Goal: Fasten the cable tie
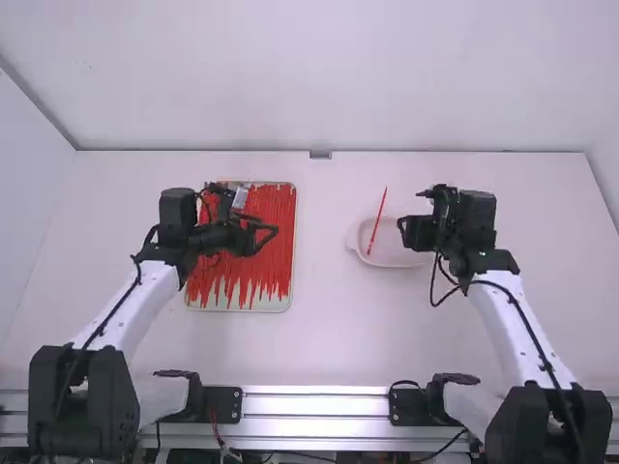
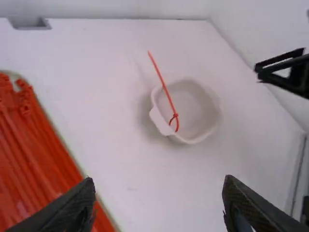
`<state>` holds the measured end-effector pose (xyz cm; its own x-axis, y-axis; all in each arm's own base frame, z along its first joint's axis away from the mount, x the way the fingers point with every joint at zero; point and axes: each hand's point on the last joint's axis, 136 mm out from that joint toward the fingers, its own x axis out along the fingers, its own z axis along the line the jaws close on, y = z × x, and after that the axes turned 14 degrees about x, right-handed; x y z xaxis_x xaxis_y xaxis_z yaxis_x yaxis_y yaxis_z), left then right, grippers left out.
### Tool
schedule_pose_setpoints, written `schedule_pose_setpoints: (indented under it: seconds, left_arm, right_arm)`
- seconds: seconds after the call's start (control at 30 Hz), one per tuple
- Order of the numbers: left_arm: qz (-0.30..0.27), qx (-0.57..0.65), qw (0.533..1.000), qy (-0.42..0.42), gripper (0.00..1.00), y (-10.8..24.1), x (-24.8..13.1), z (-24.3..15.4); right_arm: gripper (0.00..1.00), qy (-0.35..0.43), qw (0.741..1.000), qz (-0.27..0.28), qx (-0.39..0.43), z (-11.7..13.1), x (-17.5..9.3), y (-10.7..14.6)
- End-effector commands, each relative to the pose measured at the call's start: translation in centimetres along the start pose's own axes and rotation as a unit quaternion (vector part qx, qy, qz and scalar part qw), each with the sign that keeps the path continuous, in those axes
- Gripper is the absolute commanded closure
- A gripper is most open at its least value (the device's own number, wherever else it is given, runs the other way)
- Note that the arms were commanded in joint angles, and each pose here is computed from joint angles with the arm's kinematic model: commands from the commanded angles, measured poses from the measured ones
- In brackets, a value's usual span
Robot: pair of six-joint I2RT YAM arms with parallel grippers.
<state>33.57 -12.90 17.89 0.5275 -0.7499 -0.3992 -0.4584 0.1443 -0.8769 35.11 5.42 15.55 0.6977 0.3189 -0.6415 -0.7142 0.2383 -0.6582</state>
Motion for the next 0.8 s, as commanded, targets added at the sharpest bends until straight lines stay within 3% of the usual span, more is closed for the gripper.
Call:
schedule_pose_setpoints:
  seconds: [0.0, 0.27, 0.77]
  left_arm:
    - [0.003, 0.019, 0.999, -0.038, 0.35, 0.8, -0.8, 0.3]
    - [0.023, 0.018, 0.992, -0.124, 0.53, 5.1, -2.7, 0.8]
    - [0.058, 0.016, 0.959, -0.277, 0.85, 13.8, -6.2, 2.5]
  right_arm:
    - [0.36, 0.037, 0.999, -0.031, -0.011, -1.2, -0.9, -0.1]
    - [0.54, 0.103, 0.984, -0.142, -0.026, -3.6, -3.5, -0.6]
    - [0.86, 0.120, 0.982, -0.146, -0.024, -6.1, -4.2, 7.4]
